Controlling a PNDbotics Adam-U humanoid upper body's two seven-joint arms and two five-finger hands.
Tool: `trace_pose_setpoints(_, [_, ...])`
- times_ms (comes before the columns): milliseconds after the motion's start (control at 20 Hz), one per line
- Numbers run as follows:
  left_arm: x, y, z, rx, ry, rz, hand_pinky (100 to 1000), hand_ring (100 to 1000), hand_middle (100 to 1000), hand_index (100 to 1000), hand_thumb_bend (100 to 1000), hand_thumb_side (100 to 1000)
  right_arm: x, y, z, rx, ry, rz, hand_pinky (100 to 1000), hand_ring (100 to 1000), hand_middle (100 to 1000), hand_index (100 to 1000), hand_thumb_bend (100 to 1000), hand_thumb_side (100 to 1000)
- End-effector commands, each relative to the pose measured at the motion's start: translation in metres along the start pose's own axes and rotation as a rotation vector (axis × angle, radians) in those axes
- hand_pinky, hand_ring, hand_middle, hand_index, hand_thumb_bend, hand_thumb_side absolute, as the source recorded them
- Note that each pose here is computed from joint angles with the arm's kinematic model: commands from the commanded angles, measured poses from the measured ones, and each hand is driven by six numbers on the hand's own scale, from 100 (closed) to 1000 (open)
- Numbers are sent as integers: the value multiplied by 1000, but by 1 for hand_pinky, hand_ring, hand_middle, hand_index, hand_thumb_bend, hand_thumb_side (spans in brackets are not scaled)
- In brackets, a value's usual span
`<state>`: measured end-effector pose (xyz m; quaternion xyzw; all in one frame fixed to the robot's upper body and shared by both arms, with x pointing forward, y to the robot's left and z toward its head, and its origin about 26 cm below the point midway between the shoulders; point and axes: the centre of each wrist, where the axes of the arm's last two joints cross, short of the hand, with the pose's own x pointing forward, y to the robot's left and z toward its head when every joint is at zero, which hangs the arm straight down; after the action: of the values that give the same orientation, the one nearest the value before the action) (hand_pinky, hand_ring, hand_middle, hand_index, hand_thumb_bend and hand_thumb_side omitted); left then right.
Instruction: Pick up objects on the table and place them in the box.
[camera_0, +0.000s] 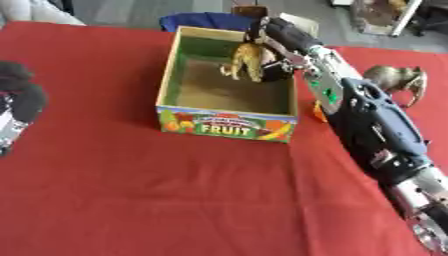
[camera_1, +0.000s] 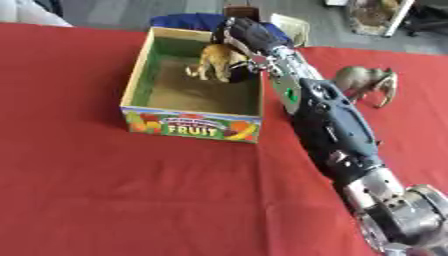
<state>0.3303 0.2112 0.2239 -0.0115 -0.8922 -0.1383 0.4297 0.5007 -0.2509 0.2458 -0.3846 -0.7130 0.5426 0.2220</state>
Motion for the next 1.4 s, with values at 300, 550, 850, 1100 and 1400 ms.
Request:
trace_pose_setpoints(300, [8, -1, -3, -10, -33, 2, 566, 593, 573, 640, 743, 402, 3, 2, -4, 200, -46, 73, 789, 856, 698, 756, 434, 272])
trace_pose_setpoints(550, [7, -1, -3, -12, -31, 1, 566, 593, 573, 640, 743, 403, 8, -9, -8, 356, -105, 72, 849, 920, 820, 865, 502, 326])
trace_pose_setpoints(850, [6, 1, -2, -9, -23, -6, 565, 593, 571, 640, 742, 404, 10, -51, -8, 318, -159, 41, 857, 927, 825, 865, 502, 332])
trace_pose_setpoints(1100, [4, 3, 1, -1, -13, -15, 565, 592, 571, 641, 743, 404, 9, -90, 5, 221, -206, 33, 851, 912, 799, 839, 497, 333])
trace_pose_setpoints(1400, [0, 7, 4, 16, 3, -30, 565, 592, 571, 641, 744, 404, -8, -120, 56, 153, -167, 48, 845, 896, 799, 845, 488, 318])
